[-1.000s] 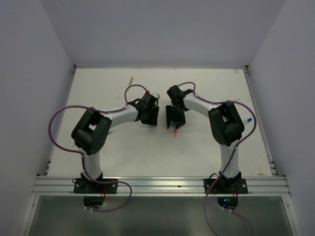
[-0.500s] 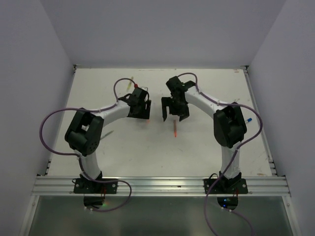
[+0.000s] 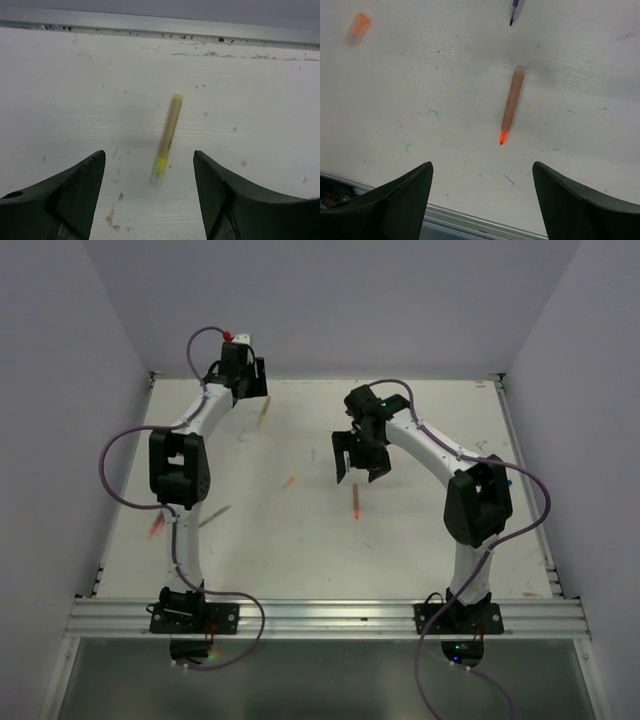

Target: Open the pen caps

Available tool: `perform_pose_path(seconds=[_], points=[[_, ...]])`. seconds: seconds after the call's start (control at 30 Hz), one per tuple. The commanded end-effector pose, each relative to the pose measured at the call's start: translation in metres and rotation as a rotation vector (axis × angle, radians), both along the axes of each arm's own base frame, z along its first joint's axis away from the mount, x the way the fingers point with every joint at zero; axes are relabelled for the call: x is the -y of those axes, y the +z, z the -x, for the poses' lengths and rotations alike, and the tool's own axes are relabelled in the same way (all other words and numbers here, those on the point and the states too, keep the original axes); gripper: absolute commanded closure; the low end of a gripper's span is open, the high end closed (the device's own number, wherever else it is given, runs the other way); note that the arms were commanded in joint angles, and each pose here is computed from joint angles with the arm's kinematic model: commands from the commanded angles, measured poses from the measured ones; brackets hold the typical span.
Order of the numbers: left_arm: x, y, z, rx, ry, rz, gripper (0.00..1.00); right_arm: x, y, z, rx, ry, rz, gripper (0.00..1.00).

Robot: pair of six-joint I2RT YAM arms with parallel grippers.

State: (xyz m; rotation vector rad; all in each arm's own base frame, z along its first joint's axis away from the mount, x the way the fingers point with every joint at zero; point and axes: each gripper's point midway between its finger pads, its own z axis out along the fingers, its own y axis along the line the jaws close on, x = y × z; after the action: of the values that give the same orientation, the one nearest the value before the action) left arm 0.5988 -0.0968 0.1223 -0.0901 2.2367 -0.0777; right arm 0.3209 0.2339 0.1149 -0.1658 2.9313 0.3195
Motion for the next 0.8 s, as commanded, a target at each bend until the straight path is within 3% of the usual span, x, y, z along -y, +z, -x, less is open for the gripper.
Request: perform_pose_path(seconds=[0.0,0.23,0.57,0.77], points=[[-0.005,0.003,-0.004,-0.009,-0.048,-0.015,0.26,0.005,0.021,0.008,0.017,0.024,-0.045,0.16],[0.004,-0.030,0.021,-0.016,-0.163,-0.014,0.26,0.007,0.020,0.009,0.021,0.003,-0.078,0.16],[0.004,-0.052,-0.006,-0.012,-0.199,-0.065,0.26,0.009,0.025,0.015,0.024,-0.001,-0.092,0.16],[0.008,-0.076,-0.003,-0.069,-0.216,-0.033,0.37,0.009,0.028,0.014,0.037,-0.001,-0.092,0.16]])
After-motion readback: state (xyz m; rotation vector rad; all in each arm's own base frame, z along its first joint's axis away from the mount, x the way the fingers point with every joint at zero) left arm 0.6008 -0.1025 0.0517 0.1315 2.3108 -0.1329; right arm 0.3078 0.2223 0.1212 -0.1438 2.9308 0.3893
